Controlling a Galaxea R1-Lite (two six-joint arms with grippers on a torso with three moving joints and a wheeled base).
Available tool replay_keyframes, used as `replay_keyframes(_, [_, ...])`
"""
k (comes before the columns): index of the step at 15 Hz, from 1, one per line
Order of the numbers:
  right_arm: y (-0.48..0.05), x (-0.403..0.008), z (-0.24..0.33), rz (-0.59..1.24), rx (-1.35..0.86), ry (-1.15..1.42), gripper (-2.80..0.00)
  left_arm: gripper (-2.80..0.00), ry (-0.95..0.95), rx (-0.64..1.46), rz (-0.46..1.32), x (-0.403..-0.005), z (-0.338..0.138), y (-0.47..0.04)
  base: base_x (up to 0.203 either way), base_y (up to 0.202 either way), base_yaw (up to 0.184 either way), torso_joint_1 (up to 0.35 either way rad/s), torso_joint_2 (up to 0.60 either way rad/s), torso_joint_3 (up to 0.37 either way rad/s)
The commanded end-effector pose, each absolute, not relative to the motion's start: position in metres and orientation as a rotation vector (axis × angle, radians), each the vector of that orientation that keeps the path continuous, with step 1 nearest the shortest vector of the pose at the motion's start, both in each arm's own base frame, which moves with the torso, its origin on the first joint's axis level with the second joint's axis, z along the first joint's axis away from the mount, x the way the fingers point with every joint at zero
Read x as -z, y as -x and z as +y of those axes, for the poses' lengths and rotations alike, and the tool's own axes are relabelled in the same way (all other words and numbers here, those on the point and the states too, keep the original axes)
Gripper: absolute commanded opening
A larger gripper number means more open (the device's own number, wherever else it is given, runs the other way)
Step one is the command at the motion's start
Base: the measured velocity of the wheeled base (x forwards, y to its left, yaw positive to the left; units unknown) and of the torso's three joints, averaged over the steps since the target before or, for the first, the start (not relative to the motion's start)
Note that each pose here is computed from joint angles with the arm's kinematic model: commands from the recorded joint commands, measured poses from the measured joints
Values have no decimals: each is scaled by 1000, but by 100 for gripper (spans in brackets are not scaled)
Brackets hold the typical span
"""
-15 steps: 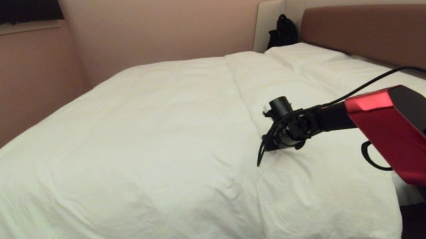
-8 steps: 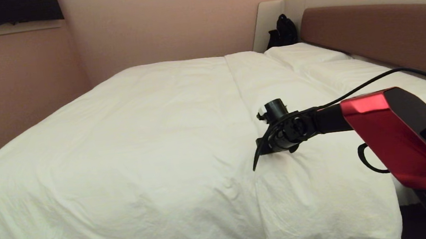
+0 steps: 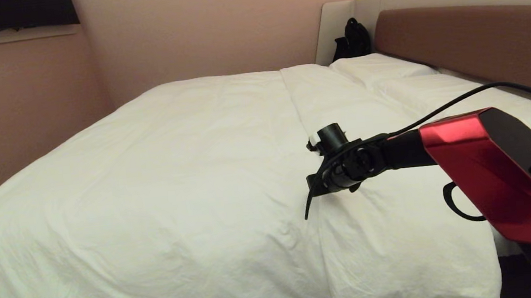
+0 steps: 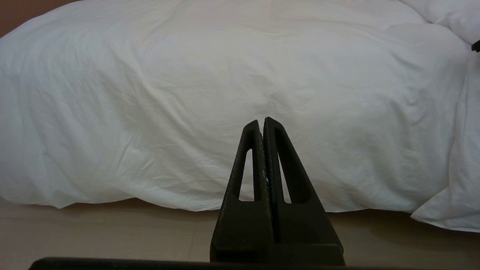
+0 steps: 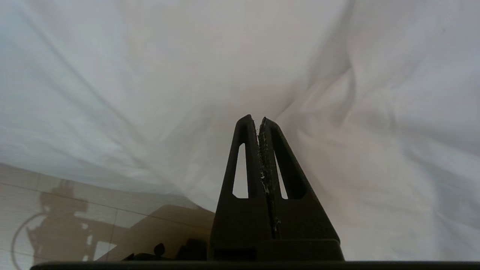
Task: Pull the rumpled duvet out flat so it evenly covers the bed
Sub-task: Flatten the corners of the folded blanket
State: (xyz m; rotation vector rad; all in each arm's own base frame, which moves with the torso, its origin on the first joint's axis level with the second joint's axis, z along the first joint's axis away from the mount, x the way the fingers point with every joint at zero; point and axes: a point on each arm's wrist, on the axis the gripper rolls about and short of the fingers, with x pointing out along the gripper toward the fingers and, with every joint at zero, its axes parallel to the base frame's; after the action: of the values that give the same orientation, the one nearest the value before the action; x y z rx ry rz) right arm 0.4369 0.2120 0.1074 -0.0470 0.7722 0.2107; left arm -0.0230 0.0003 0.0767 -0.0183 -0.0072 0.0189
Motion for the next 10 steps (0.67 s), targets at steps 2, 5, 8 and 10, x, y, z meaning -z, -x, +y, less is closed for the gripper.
replay_keyframes(2, [-423, -137, 217, 724, -236, 35, -280, -280, 19, -20, -7, -77, 0, 23, 0, 0, 0, 0, 0, 0])
replay_keyframes(5, [-396, -187, 216, 646, -269, 17, -280, -280, 19, -20, -8, -77, 0, 23, 0, 0, 0, 0, 0, 0])
replay_keyframes(8, [-368, -229, 198, 582, -272, 0, -280, -280, 20, -20, -8, -77, 0, 23, 0, 0, 0, 0, 0, 0])
replay_keyframes(10, [-375, -217, 175, 626, -208, 1, -280, -280, 18, -20, -8, -77, 0, 23, 0, 0, 0, 0, 0, 0])
